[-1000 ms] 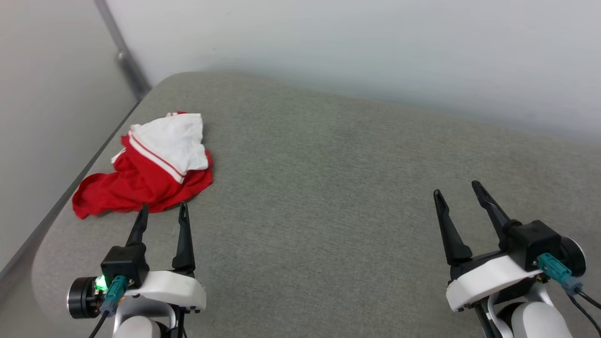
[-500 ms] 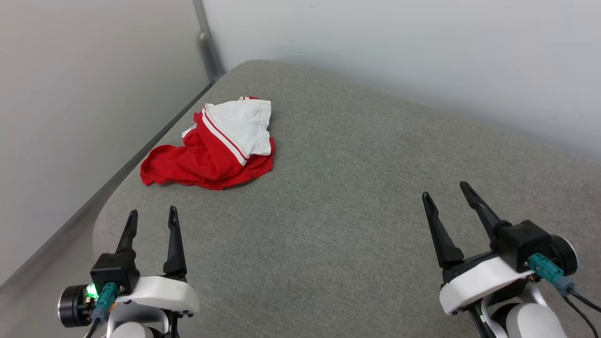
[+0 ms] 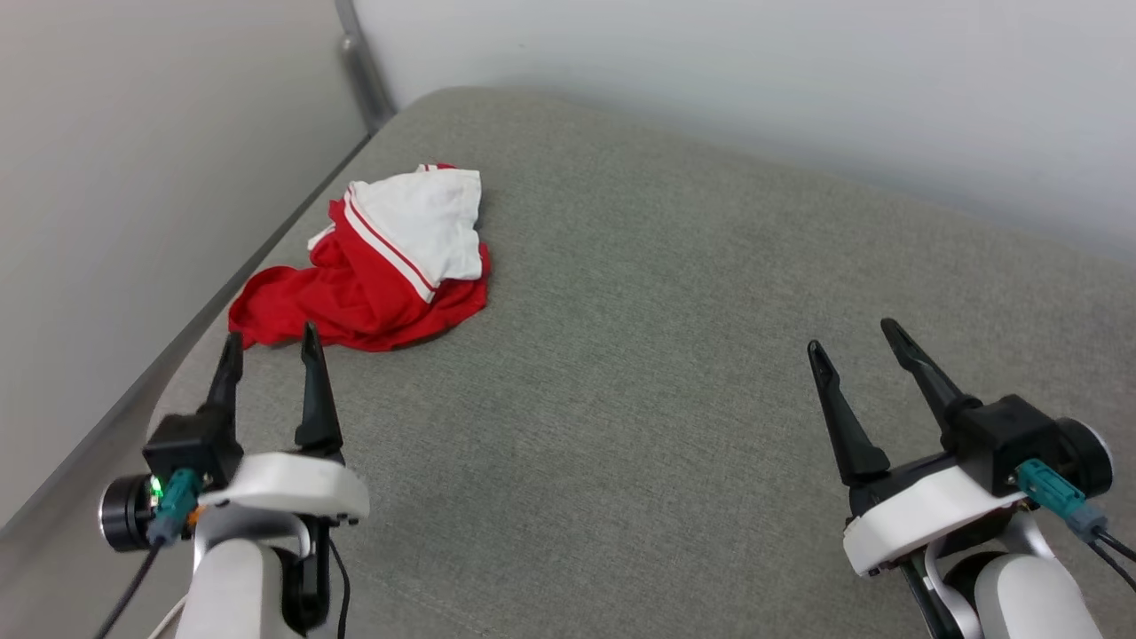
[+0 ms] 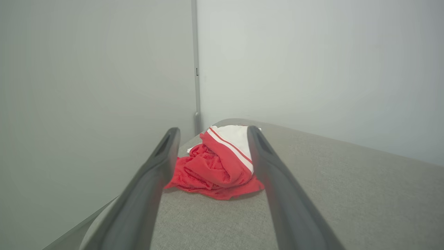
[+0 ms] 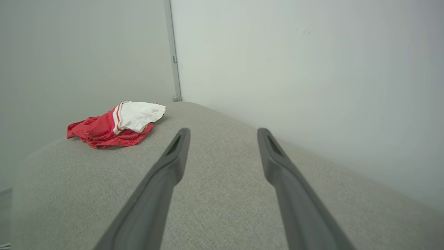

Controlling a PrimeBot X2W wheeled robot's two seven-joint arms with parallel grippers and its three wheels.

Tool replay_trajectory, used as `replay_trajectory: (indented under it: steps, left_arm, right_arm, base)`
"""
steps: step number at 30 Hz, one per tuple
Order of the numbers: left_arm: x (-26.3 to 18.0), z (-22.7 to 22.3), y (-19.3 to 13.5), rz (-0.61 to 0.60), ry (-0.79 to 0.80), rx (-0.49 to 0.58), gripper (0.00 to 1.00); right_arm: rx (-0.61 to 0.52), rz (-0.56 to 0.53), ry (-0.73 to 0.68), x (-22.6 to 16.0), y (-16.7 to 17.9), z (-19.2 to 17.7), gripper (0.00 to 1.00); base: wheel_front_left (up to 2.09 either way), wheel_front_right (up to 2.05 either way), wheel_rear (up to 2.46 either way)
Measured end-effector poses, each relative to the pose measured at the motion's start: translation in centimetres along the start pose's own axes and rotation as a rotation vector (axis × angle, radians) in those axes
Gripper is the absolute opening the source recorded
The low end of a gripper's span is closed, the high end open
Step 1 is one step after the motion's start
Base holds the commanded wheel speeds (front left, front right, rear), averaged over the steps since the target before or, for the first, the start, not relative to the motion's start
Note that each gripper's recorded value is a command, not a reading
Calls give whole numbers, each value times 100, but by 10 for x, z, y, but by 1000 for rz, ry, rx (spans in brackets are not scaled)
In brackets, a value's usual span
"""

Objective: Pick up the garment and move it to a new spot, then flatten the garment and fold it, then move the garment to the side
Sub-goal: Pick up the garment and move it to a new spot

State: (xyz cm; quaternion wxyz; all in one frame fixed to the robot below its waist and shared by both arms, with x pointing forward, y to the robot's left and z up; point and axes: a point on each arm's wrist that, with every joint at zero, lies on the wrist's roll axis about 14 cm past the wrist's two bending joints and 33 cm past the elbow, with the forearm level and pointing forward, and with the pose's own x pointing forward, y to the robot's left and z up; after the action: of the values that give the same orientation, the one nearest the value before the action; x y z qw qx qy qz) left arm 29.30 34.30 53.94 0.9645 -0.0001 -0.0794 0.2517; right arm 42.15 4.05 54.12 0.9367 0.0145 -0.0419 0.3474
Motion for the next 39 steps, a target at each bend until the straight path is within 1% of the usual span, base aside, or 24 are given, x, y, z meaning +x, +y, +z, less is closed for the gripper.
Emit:
replay_trajectory:
  steps: [5, 8, 10, 13, 16, 19, 22, 25, 29, 32, 35, 36, 37, 39]
  left_arm:
    - [48, 9, -28, -61, -30, -42, 100]
    - [84, 9, -48, -111, -10, -52, 100]
    - [112, 16, -58, -133, -17, -37, 100]
    - [147, 6, -70, -160, 53, -9, 100]
    - [175, -25, -74, -169, 220, 40, 100]
    - [191, -67, -67, -144, 423, 98, 100]
    - [192, -115, -56, -115, 645, 149, 100]
    - [180, -161, -48, -85, 848, 160, 100]
    - [167, -201, -36, -11, 1025, 143, 100]
    - [164, -216, -41, -10, 1104, 125, 100]
    - [161, -223, -44, -6, 1147, 99, 100]
    - [161, -223, -45, -10, 1150, 93, 59]
    - [161, -222, -45, -11, 1147, 93, 0]
    - [159, -219, -47, -17, 1140, 93, 0]
  right_arm:
    - [-10, -39, 8, 3, -26, -6, 100]
    - [-16, -75, 25, 3, -48, -14, 100]
    - [-19, -99, 34, 4, -63, -20, 100]
    - [-19, -137, 42, 5, -84, -31, 100]
    - [-15, -170, 54, 6, -104, -44, 100]
    - [-6, -200, 60, 6, -121, -57, 100]
    - [6, -225, 75, 4, -134, -73, 100]
    - [19, -245, 97, 1, -143, -90, 100]
    - [36, -265, 121, -3, -151, -108, 100]
    - [46, -280, 142, -7, -156, -120, 100]
    - [47, -285, 149, -8, -158, -125, 100]
    - [46, -285, 148, -8, -159, -124, 100]
    - [43, -284, 146, -7, -159, -123, 100]
    - [39, -281, 141, -6, -159, -120, 100]
  base:
    - [0, 0, 0]
    - [0, 0, 0]
    - [0, 0, 0]
    - [0, 0, 0]
    - [0, 0, 0]
    - [0, 0, 0]
    - [0, 0, 0]
    - [0, 0, 0]
    - [0, 0, 0]
    - [0, 0, 0]
    - [0, 0, 0]
    - [0, 0, 0]
    - [0, 0, 0]
    - [0, 0, 0]
